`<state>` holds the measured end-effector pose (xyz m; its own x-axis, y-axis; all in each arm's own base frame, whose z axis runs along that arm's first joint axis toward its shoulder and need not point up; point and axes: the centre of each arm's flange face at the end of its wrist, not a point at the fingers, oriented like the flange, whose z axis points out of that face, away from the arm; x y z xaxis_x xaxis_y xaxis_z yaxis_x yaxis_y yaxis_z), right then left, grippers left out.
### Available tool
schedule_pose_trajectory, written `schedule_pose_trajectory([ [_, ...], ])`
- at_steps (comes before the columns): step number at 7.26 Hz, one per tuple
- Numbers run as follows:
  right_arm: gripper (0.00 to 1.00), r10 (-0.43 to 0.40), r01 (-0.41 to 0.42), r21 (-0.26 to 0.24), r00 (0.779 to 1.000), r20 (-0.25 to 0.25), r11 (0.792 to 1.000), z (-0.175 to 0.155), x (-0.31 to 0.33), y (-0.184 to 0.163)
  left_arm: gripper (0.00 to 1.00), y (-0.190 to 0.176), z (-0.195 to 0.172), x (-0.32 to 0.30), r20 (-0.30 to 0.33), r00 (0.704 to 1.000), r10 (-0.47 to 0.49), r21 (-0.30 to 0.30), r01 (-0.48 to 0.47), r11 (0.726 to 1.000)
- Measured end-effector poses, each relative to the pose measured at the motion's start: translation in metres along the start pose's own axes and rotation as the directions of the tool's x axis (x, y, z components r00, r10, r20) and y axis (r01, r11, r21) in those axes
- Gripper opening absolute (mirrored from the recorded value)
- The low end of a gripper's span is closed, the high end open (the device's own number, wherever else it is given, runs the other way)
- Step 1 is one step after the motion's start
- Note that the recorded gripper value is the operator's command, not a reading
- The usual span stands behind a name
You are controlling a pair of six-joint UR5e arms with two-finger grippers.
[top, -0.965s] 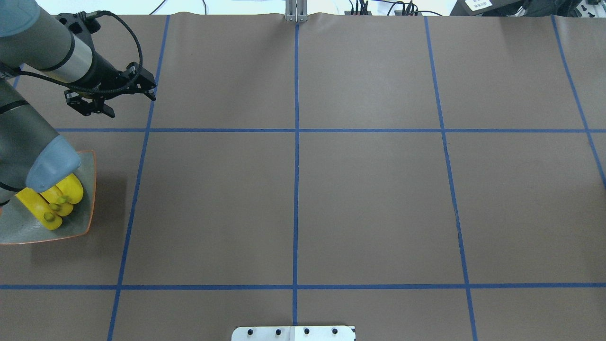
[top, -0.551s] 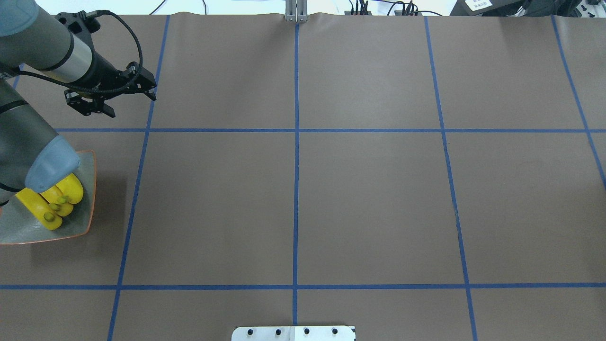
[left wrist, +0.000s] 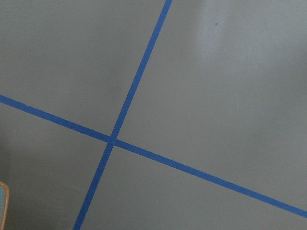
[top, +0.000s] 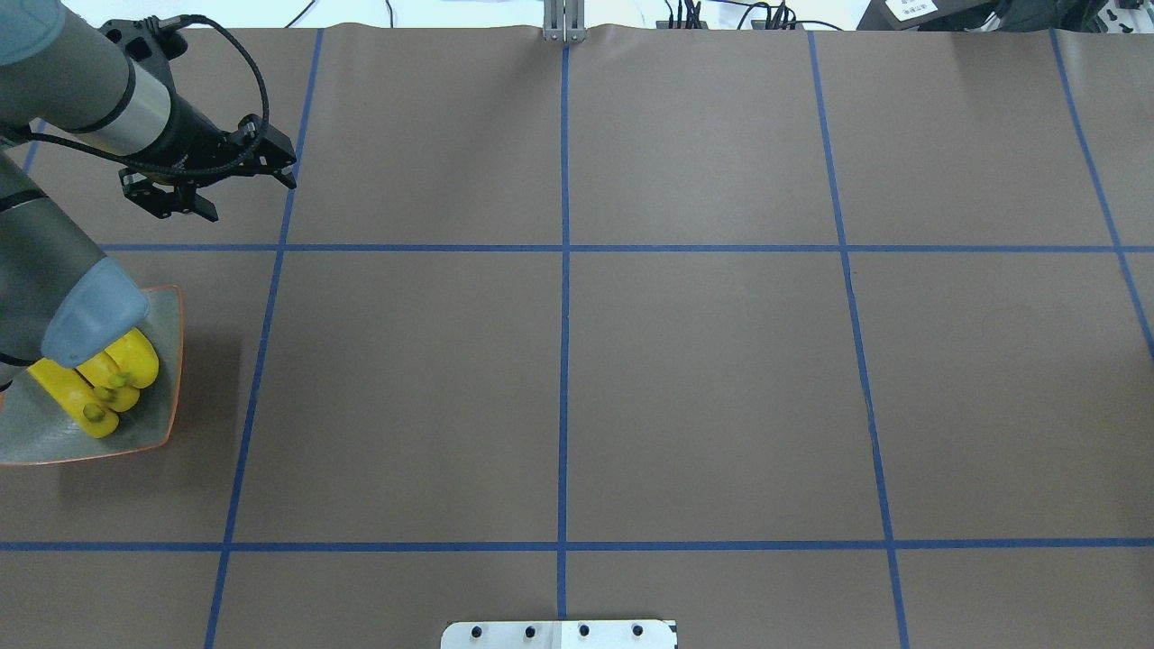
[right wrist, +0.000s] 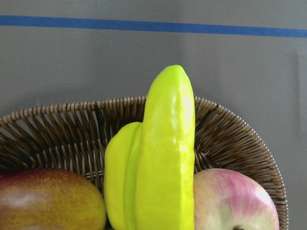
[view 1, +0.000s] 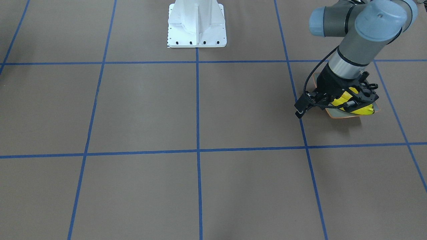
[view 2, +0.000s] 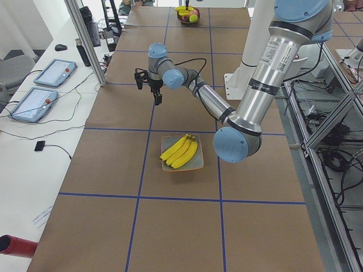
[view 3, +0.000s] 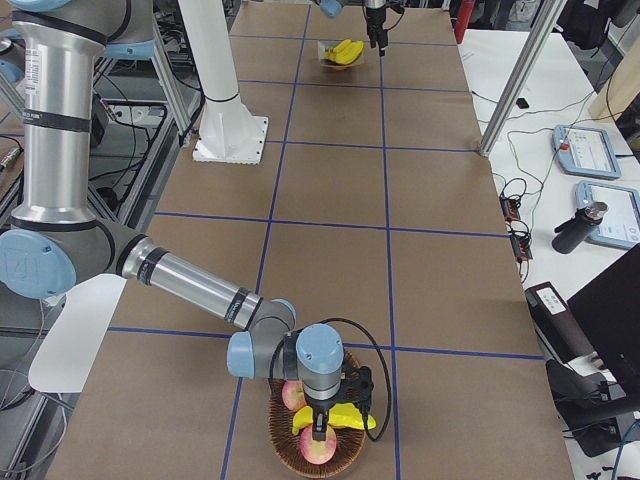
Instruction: Transfer all bananas from basket to plate
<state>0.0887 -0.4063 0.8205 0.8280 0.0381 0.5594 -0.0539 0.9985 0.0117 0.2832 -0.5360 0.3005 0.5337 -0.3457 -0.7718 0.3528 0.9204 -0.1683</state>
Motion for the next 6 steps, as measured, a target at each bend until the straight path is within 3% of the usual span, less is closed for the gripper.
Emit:
schedule_pose_trajectory([
  [5, 0.78, 0.01, -0.01, -0.01, 1.0, 0.002, 1.0, 0.0044, 0.0028, 0.0028, 1.0, 0.0044, -0.0084, -0.0007, -0.013, 1.0, 0.006, 0.003, -0.006, 1.0],
  [6, 0.49, 0.011, -0.011, -0.011, 1.0, 0.003, 1.0, 0.0047, 0.003, 0.003, 1.0, 0.005, -0.0097, -0.0006, -0.014, 1.0, 0.007, 0.004, -0.006, 1.0],
])
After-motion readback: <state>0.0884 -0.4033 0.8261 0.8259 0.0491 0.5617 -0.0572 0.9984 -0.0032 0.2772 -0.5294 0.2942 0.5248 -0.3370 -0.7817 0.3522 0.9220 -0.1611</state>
